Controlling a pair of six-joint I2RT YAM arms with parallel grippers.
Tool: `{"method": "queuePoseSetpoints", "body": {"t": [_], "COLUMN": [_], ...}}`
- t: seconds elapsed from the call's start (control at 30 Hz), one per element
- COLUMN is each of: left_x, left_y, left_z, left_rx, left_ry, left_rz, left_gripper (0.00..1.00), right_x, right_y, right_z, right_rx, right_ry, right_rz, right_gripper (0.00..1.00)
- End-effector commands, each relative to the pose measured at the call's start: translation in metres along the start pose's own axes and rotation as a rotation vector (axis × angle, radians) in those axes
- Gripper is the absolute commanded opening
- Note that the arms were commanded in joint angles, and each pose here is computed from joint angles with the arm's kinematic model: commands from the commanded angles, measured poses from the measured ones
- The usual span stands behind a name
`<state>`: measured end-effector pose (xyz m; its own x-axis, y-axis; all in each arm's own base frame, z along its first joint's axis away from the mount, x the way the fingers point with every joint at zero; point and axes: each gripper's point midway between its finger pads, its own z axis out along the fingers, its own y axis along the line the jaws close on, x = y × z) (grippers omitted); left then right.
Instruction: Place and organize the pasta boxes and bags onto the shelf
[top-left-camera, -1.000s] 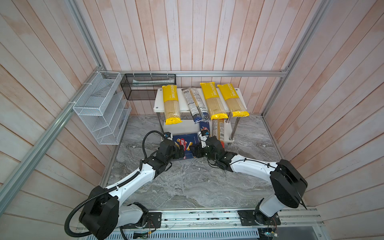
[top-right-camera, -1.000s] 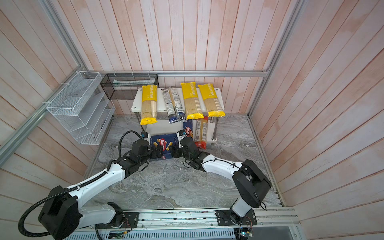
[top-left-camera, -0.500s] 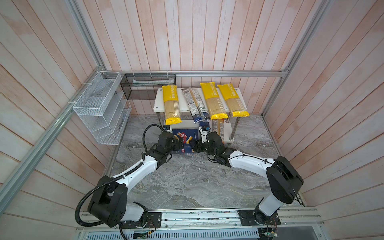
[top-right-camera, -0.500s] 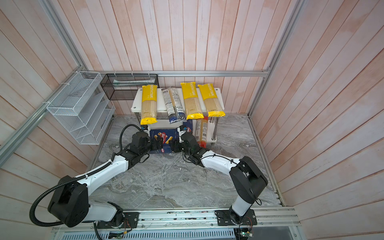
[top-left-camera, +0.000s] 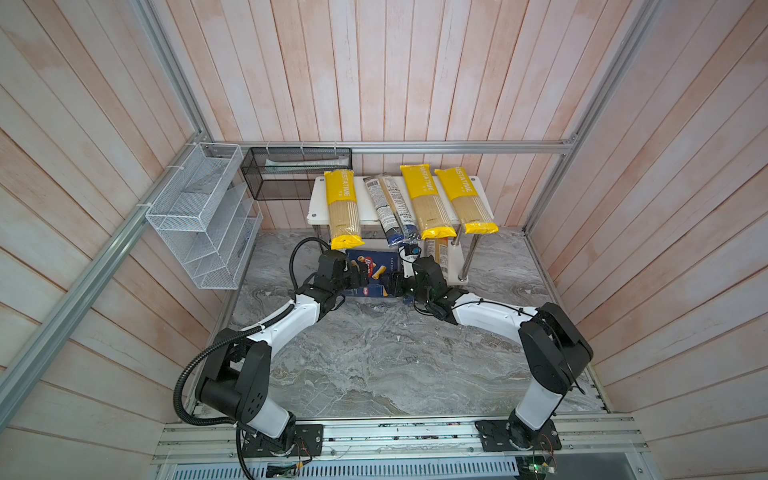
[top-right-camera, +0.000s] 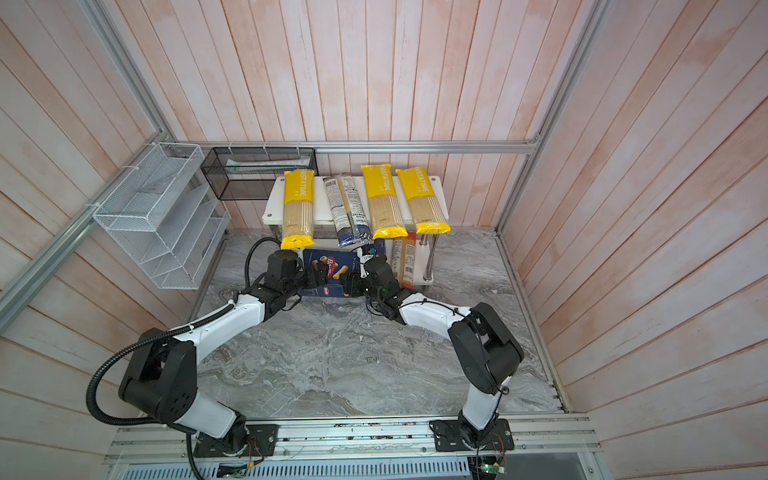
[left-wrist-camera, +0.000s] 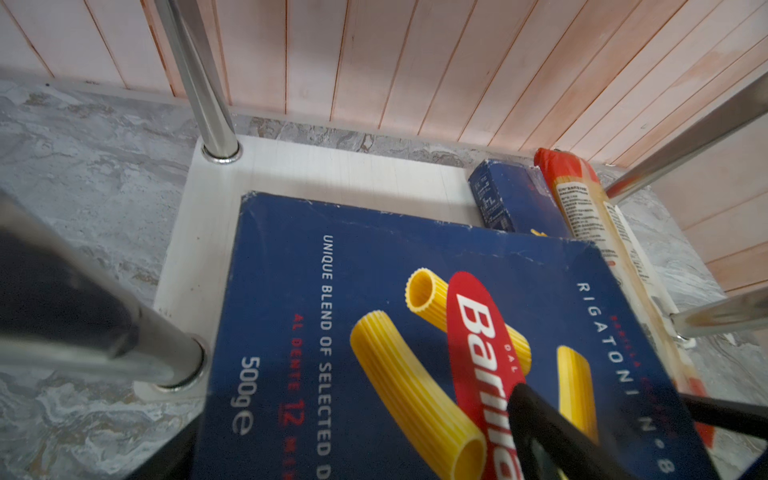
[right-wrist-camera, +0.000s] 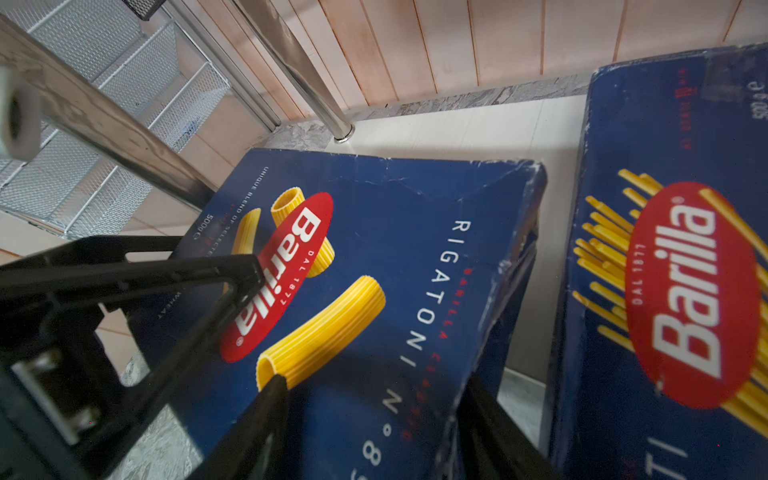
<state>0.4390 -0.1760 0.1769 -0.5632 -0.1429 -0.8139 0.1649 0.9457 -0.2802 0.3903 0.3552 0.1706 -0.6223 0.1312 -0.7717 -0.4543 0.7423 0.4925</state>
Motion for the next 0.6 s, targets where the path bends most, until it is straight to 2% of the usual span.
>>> {"method": "queuePoseSetpoints", "body": {"t": [0.0, 0.23, 0.57], "left_x": [-0.036, -0.026, -0.024], "left_y": [-0.069, -0.045, -0.024], "left_z": [-0.006, 0.022, 0.035], "left_rx": [0.264, 0.166, 0.032], "left_ry": [-0.097, -0.026, 0.025], "left_rz": [0.053, 0.061, 0.072], "left_gripper": [1.00, 1.00, 1.00], "right_x": [-0.033, -0.040, -0.052], "right_y": [0.081, 0.061, 0.041], "right_z": [-0.004, 0.012, 0.008], "right_rx": [-0.308, -0.285, -0.206], "right_ry": [-0.081, -0.083, -0.132], "right_rz": [-0.046, -0.007, 0.020], "right_gripper": [0.63, 0.65, 0.68]}}
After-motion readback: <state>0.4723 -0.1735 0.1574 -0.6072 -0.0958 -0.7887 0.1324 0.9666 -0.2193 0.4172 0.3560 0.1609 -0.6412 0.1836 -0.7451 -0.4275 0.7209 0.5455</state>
